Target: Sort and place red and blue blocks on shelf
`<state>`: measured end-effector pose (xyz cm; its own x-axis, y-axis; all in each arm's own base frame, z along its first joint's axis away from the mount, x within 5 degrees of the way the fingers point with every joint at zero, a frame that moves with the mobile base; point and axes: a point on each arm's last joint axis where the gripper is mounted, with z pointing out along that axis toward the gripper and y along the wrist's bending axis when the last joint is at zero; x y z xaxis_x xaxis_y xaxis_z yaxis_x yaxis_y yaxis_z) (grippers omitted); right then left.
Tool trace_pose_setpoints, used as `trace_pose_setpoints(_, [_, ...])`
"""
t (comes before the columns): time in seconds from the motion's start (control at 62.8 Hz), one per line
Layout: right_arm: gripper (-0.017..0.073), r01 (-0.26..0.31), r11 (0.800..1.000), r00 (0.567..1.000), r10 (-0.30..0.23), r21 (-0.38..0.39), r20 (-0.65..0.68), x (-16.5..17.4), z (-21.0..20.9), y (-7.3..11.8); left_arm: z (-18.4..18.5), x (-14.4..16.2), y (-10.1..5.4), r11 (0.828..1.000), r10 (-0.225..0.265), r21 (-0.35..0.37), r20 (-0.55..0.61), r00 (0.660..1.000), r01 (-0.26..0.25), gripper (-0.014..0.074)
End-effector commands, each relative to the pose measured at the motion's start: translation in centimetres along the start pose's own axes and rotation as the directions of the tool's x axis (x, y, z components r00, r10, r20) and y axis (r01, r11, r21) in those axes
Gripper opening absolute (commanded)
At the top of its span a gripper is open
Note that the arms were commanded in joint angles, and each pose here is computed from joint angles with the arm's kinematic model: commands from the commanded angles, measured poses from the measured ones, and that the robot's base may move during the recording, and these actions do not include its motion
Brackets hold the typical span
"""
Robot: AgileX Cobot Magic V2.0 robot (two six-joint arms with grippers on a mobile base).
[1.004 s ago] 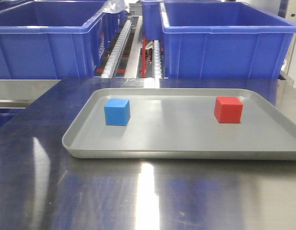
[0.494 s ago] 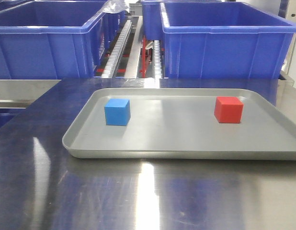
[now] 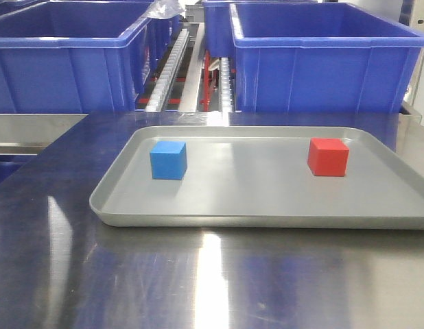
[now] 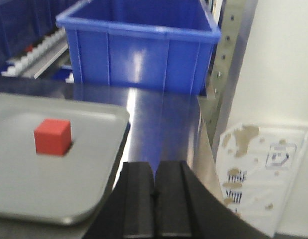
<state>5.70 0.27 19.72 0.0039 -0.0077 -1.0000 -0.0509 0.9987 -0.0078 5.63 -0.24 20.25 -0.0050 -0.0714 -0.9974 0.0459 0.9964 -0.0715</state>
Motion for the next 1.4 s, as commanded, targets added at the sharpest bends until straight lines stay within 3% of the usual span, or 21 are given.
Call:
trace_pose_setpoints(0.0, [0.0058,0.009,1.000,0.987,-0.007,-0.018,0.160,-1.4,-0.2,0.2,0.0,0.2,-0.1,1.000,0.000,0.018,0.063,0.998,-0.001,0.0125])
trace_pose_setpoints(0.303, [0.0058,0.009,1.000,0.999,-0.008,-0.019,0.040,-2.4,1.2,0.2,0.0,0.2,-0.1,1.000,0.000,0.018,0.063,0.998,-0.001,0.0125])
trace_pose_setpoints(0.828, [0.0058,-0.013,1.000,0.994,0.011,-0.013,-0.105,-11.4,8.7,0.1,0.0,0.2,-0.1,1.000,0.000,0.018,0.063,0.998,-0.001,0.0125])
trace_pose_setpoints(1.115, [0.0058,-0.152,0.988,0.935,0.146,0.007,-0.323,-13.2,14.4,0.7,0.0,0.2,-0.1,1.000,0.000,0.018,0.063,0.998,-0.001,0.0125])
trace_pose_setpoints(1.386, [0.0058,-0.154,0.985,0.878,0.099,-0.081,-0.469,-12.4,18.2,3.4,0.0,0.2,-0.1,1.000,0.000,0.018,0.063,0.998,-0.001,0.0125])
